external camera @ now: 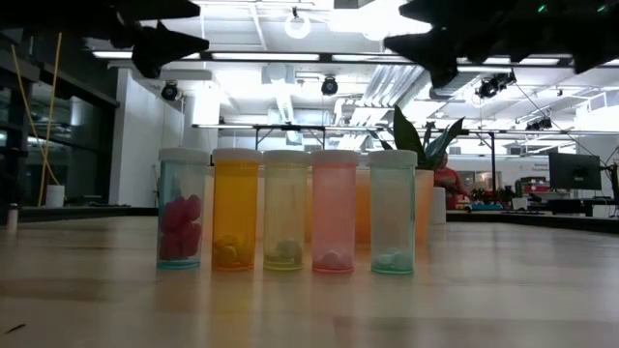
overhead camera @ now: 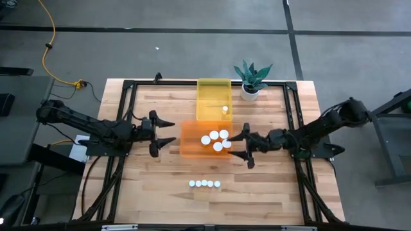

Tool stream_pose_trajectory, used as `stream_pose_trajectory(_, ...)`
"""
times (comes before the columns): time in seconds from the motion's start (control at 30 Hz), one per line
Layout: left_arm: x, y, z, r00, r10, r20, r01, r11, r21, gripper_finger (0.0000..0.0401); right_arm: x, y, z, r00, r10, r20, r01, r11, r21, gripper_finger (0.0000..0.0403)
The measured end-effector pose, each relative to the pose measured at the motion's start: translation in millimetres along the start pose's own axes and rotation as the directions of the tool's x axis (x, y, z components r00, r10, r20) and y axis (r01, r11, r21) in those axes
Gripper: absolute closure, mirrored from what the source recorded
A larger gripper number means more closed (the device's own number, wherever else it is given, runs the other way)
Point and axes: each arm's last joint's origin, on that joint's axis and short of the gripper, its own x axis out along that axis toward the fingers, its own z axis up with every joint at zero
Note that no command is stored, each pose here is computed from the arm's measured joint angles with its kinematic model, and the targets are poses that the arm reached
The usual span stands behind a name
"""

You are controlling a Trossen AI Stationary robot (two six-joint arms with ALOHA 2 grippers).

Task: Pick and place medicine bottles into bin by pill shape (circle, oval)
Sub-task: Put the small blue pill bottle into the yellow bin

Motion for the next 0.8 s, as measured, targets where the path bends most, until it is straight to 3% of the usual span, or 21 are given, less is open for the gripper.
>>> stream_pose_trajectory(0.2,-2.4,-12.2,-5.1,0.996,-0.087,-0.037,0.085,0.995,-0.051,0.0110,9.7,41.0,8.9,0.999,0.011,-0.037,-0.010,0.999,0.038,0.0166)
stream_pose_trajectory(0.4,-9.2,-20.7,-5.0,1.000,0.004,-0.012,-0.004,1.000,-0.015,0.0110,34.2,77.4,4.7,0.991,0.047,-0.125,-0.047,0.999,0.004,0.0166)
stream_pose_trajectory(0.57,-11.4,-22.1,-3.7,1.000,0.024,0.002,-0.024,0.999,0.033,0.0110,58.7,93.5,1.4,0.978,0.044,-0.203,-0.031,0.997,0.065,0.0166)
stream_pose_trajectory(0.8,-11.8,-21.8,-2.2,1.000,0.026,0.014,-0.027,0.998,0.053,0.0110,95.7,111.0,7.9,0.893,-0.068,-0.445,0.067,0.998,-0.018,0.0166)
